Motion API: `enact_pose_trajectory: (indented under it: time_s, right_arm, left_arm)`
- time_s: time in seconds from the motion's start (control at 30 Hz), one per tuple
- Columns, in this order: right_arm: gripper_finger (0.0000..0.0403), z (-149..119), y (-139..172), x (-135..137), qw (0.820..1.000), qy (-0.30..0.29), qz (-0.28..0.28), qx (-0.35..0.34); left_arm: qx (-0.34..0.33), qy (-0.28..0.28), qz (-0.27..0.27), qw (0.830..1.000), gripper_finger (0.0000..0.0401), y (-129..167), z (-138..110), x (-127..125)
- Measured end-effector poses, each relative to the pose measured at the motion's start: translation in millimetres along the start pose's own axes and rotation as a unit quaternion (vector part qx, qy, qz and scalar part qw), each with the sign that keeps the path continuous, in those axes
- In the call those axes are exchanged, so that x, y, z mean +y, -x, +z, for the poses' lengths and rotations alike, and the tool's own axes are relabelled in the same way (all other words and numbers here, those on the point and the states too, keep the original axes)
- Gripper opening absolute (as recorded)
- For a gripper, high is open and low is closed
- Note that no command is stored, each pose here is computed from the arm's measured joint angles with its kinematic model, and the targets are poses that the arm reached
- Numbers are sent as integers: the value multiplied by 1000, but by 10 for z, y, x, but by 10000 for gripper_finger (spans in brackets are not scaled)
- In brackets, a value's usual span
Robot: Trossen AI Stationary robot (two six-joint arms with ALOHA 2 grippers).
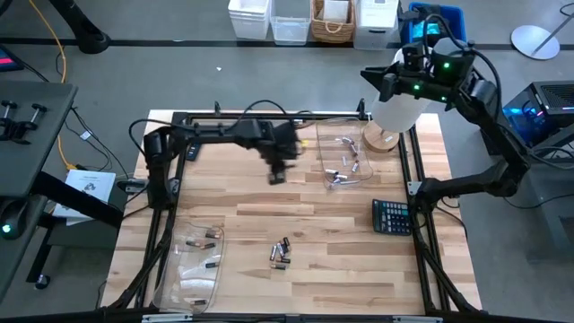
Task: Sort batteries
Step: Put the silver battery into the right transparent bin, then put the brown battery into the left transparent bin
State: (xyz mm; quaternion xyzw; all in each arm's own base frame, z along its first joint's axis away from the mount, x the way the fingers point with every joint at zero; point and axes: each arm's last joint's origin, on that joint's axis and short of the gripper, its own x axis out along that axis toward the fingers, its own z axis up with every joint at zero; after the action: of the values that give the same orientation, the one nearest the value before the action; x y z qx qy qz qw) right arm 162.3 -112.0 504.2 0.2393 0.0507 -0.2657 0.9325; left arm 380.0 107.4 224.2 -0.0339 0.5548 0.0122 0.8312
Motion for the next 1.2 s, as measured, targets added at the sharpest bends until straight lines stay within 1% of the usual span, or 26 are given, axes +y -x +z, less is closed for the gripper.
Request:
enact_pose_trajectory:
  time_s: [0.07,0.17,0.2,0.27,0.37,0.43,0.53,0.67,0.77,0.87,0.9,0.97,1.03,1.07,1.2]
  right_arm:
    - [134,-2,-7,-2,1000,0,-2,1]
    - [134,-1,-17,-3,1000,0,-3,1]
    - [134,0,-17,-4,1000,0,-4,0]
    - [134,0,-17,-6,1000,0,-7,-2]
    - [134,1,-17,-7,1000,1,-8,-2]
    - [134,1,-17,-7,1000,4,-8,-2]
    - [134,0,-17,-6,1000,7,-8,-2]
    - [134,-2,-18,-8,1000,10,-9,-1]
    - [134,-13,-18,-11,1000,16,-8,6]
    - [134,-34,-18,-6,1000,15,3,20]
    - [134,-49,-18,2,999,15,9,29]
    - [134,-90,-19,30,998,15,25,50]
    - [134,-148,-19,75,996,16,36,75]
    - [134,-186,-27,107,995,17,42,89]
    - [134,-354,-74,291,986,10,74,149]
  left_arm:
    - [-80,-24,7,996,23,42,261,-144]
    - [-186,-41,32,981,23,87,597,-288]
    - [-211,-37,38,976,23,93,687,-300]
    - [-235,-24,41,971,23,42,816,-273]
    - [-234,-7,54,971,24,-133,935,-178]
    - [-219,8,63,974,40,-262,981,-116]
    - [-190,12,63,980,96,-347,1028,-91]
    - [-141,14,57,988,174,-177,1029,-120]
    - [-97,21,51,994,210,26,934,-149]
    - [-85,49,36,995,222,290,823,-200]
    - [-94,56,33,993,223,388,777,-237]
    - [-133,63,29,989,224,577,672,-348]
    - [-186,74,21,980,220,766,487,-490]
    - [-214,81,16,973,218,850,375,-556]
    - [-302,133,-11,944,210,1069,-214,-800]
